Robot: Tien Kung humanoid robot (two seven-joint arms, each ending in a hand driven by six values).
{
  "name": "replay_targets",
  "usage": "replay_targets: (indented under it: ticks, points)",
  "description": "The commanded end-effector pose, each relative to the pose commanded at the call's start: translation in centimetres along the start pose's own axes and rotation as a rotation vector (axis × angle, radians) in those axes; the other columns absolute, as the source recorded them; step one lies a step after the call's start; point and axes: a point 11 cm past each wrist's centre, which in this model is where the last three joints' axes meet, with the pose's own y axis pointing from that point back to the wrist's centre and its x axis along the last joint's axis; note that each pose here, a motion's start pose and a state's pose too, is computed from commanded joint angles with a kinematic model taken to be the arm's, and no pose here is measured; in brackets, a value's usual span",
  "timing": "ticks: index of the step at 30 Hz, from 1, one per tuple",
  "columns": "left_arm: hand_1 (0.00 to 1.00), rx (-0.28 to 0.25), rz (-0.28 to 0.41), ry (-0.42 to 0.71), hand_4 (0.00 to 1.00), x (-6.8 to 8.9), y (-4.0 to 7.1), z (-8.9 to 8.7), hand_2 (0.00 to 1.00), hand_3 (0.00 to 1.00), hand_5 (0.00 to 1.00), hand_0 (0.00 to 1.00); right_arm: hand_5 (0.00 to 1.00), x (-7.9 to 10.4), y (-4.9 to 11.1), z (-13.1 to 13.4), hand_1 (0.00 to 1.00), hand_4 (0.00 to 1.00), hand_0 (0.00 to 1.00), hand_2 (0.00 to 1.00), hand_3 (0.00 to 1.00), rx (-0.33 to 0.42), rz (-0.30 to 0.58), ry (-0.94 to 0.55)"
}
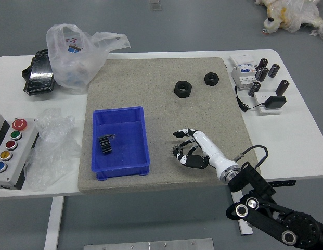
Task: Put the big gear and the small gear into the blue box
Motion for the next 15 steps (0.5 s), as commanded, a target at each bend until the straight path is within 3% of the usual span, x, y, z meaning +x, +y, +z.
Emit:
replay_targets:
  ticks: [15]
  points:
    - [0.542,-0.003,-0.004,0.001,0.658,-0.19,0.00,0.09,0.544,0.651,0.161,0.644,0.102,0.83,-0.36,0.29,0.617,0.734,0.386,0.754,0.756,-0.026,-0.004,0.109]
